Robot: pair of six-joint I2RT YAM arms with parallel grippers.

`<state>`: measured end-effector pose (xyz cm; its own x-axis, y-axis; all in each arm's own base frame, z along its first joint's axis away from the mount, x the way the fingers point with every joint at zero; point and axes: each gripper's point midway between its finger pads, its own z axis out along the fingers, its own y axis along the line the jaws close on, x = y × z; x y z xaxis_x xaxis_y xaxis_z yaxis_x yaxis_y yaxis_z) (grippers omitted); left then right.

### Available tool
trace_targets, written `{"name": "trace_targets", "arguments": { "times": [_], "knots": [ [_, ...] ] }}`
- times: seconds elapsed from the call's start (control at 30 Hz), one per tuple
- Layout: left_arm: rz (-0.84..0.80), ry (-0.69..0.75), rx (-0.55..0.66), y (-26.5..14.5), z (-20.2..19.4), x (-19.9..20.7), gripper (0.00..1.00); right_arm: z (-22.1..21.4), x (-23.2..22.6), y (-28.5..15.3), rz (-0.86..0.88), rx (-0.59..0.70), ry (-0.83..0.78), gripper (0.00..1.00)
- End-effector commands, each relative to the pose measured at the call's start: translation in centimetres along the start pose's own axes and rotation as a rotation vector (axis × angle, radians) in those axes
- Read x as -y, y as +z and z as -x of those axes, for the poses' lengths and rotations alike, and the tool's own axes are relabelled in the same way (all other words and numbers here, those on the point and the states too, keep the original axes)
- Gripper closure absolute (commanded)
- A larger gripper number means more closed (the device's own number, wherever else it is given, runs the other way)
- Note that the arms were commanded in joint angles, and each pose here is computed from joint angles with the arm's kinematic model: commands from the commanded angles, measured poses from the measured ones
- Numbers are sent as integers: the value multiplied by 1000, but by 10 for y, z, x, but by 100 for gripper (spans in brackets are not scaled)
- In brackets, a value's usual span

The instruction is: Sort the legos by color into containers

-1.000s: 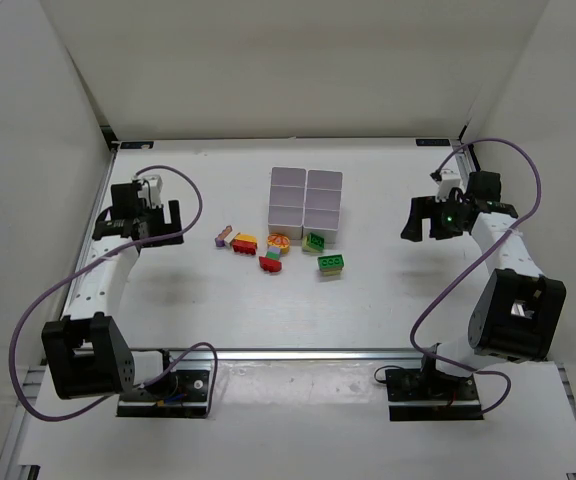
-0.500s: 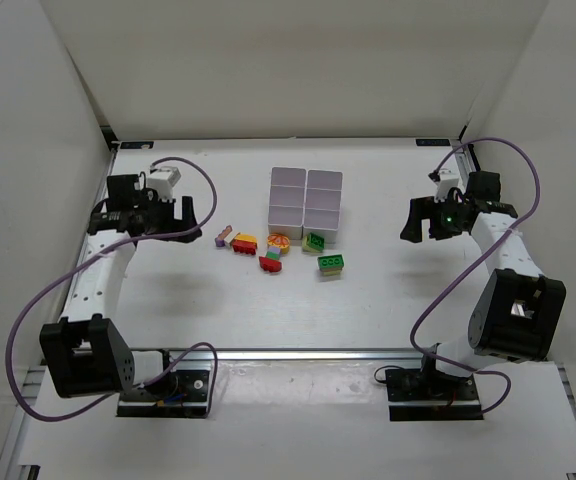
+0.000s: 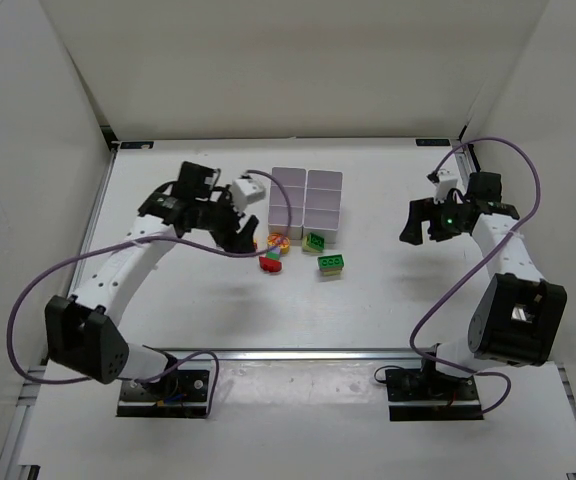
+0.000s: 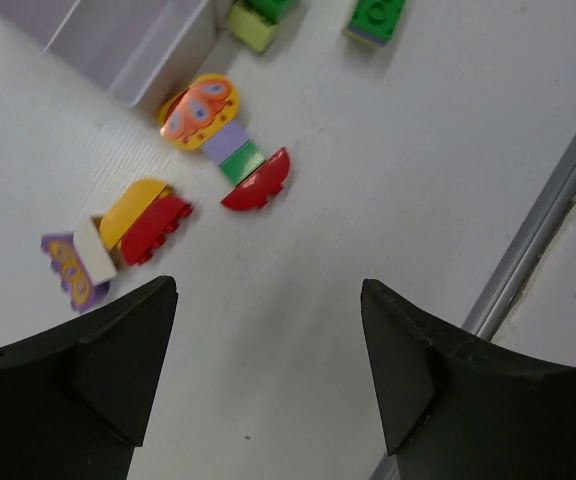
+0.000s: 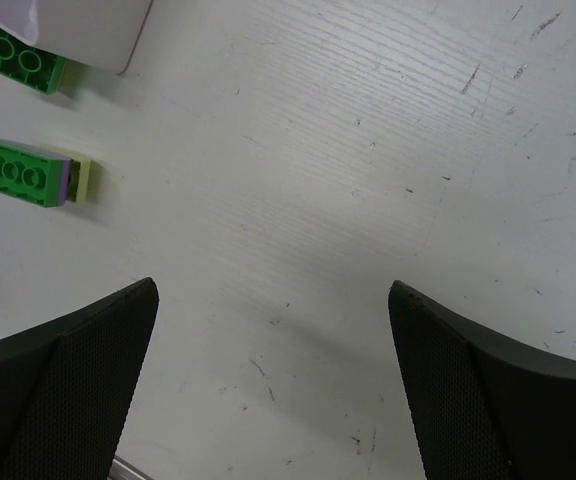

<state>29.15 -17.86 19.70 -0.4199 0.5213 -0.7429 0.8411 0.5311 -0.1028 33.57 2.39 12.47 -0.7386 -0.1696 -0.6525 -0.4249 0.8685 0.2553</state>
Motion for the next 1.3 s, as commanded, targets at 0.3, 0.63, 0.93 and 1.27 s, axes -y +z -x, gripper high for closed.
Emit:
{"name": "trace_targets", "arguments": {
  "times": [0.3, 0.63, 0.93, 1.27],
  "knots": [
    [-197, 360, -120, 100, 51, 67, 18, 2, -13, -14, 11, 43, -35, 1],
    [-350, 450, -110, 147, 67, 103, 19, 10, 5, -28, -29, 89, 4, 1],
    [-408, 425, -117, 177, 71, 115, 23, 8, 23, -42, -69, 116, 83, 1],
    [-446, 464, -129, 198, 66, 124, 27, -2, 30, -47, -95, 101, 95, 1]
  ]
}}
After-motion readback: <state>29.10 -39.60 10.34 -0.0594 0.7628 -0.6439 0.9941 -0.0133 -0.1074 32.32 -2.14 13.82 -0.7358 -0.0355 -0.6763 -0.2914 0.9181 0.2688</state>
